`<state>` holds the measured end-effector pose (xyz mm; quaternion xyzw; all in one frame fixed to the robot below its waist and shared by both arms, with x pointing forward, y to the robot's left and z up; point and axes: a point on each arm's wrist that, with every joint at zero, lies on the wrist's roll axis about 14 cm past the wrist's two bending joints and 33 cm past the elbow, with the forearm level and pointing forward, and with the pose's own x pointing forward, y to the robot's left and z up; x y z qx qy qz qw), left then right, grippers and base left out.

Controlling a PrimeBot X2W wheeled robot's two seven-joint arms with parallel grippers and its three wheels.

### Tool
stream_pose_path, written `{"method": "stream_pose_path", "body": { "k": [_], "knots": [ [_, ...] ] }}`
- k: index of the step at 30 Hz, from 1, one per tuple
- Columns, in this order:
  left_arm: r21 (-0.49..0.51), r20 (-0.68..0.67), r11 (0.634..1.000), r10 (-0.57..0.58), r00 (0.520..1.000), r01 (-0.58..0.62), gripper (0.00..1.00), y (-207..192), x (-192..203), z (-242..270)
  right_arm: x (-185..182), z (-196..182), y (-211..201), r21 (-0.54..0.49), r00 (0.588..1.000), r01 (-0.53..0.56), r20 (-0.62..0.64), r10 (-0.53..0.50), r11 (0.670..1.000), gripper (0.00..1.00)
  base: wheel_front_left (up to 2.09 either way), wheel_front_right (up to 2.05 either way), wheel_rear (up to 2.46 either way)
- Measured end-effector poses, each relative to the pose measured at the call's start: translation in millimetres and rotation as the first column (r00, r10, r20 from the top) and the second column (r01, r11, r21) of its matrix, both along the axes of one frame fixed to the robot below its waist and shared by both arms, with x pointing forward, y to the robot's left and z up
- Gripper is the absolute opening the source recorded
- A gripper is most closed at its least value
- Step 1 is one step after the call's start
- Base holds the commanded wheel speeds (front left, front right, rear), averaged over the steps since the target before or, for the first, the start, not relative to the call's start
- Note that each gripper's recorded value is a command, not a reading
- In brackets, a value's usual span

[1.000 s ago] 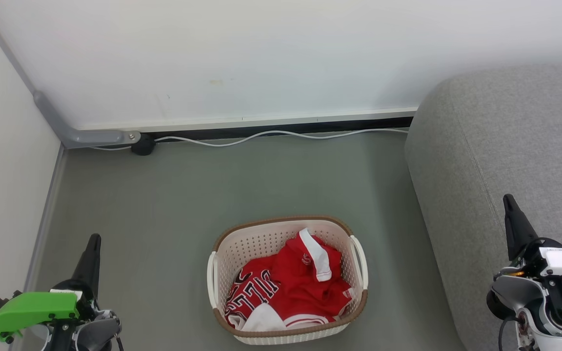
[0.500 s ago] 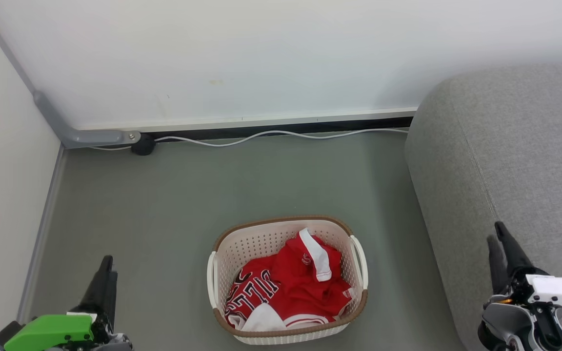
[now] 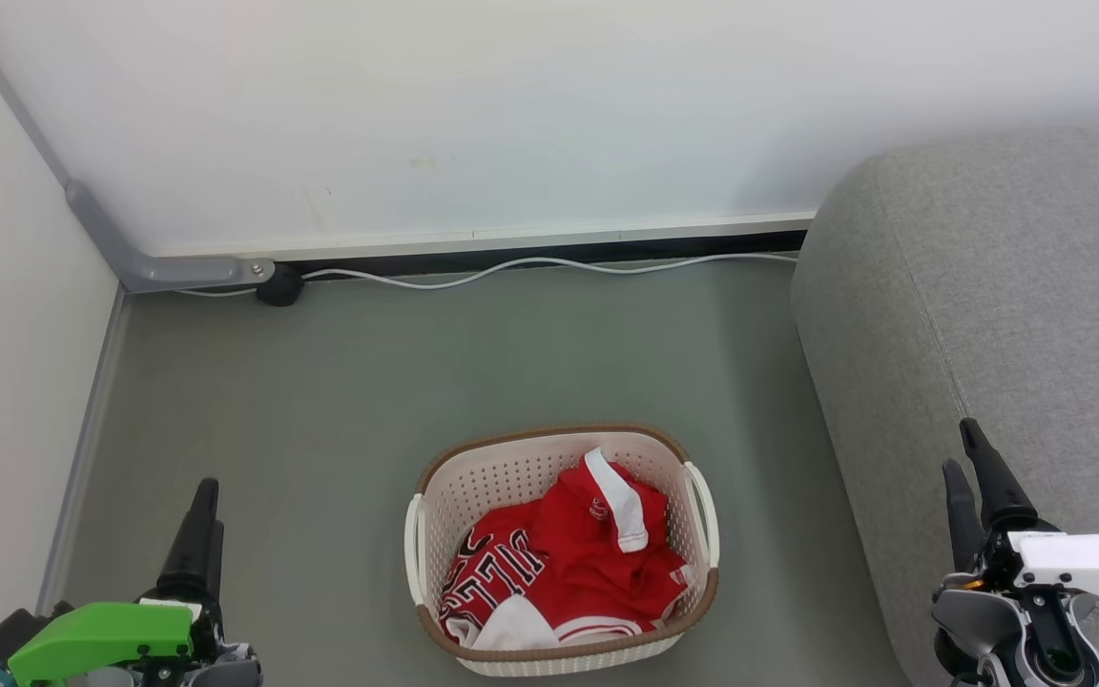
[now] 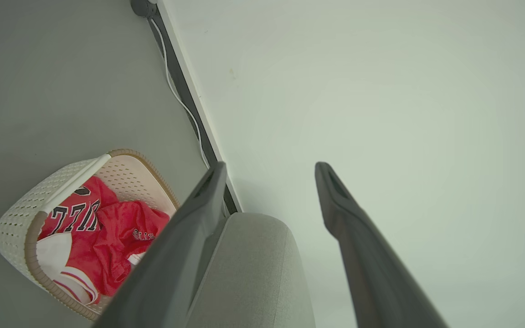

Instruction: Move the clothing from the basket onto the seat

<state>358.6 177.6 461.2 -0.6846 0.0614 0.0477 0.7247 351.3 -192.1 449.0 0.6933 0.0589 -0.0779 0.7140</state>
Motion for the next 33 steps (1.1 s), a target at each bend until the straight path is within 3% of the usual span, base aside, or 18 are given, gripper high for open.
{"method": "stream_pose_path", "body": {
  "k": [11,20,26,33],
  "knots": [
    [0.153,0.037,0.988,-0.008,0.999,0.003,1.00,2,5,15,6,14,-2,-0.181,0.999,-0.023,0.023,0.028,0.983,1.00,0.00,0.00,0.00],
    [0.334,0.075,0.943,-0.043,0.996,0.015,1.00,-2,8,31,11,25,7,-0.371,0.995,-0.075,0.031,0.093,0.926,1.00,0.00,0.00,0.00],
    [0.466,0.094,0.884,-0.076,0.993,0.024,1.00,-6,10,40,12,26,16,-0.472,0.991,-0.109,0.017,0.132,0.875,1.00,0.00,0.00,0.00],
    [0.627,0.094,0.779,-0.116,0.989,0.032,1.00,-11,10,45,12,29,28,-0.581,0.985,-0.135,0.008,0.171,0.803,1.00,0.00,0.00,0.00]
  ]
}}
